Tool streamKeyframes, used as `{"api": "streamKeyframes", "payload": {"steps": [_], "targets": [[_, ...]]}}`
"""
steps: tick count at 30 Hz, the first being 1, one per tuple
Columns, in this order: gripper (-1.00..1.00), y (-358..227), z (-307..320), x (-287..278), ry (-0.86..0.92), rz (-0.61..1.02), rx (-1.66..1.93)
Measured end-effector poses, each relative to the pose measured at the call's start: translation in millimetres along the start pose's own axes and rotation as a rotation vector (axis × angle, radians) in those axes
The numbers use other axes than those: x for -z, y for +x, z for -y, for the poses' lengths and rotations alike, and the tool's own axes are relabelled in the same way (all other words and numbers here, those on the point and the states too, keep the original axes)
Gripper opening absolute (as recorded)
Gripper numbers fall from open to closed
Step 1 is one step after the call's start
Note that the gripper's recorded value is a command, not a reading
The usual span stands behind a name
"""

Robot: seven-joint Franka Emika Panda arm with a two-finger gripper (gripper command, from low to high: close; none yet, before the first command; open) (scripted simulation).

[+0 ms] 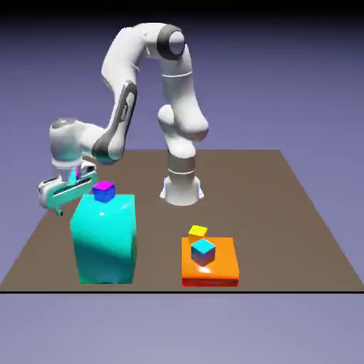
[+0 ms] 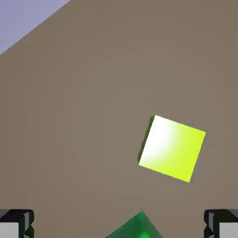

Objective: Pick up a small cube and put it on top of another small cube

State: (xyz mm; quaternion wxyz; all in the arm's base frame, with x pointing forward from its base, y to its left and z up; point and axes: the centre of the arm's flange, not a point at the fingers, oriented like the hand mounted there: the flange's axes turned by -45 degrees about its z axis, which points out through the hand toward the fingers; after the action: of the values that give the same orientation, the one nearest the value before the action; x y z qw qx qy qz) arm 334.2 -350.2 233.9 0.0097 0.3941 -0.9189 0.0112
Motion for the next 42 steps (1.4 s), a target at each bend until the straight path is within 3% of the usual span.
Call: {"api": "streamKeyframes", "payload": {"steps": [7, 12, 13, 15, 21, 34, 39, 42], "targets": [[0.0, 19, -24, -40, -0.016, 0.02, -0.221], [0.0, 18, -24, -102, -0.016, 0.021, -0.222], [-1.0, 18, -25, -110, -0.016, 0.02, -0.221], [-1.0, 18, -25, -110, -0.016, 0.021, -0.221], [-1.0, 20, -21, -37, -0.008, 0.016, -0.204], [-1.0, -79, 53, 124, 0.217, -0.118, 0.543], [-1.0, -244, -2, 148, 0.214, -0.06, 0.876], [-1.0, -315, -49, 159, 0.201, -0.036, 1.041]]}}
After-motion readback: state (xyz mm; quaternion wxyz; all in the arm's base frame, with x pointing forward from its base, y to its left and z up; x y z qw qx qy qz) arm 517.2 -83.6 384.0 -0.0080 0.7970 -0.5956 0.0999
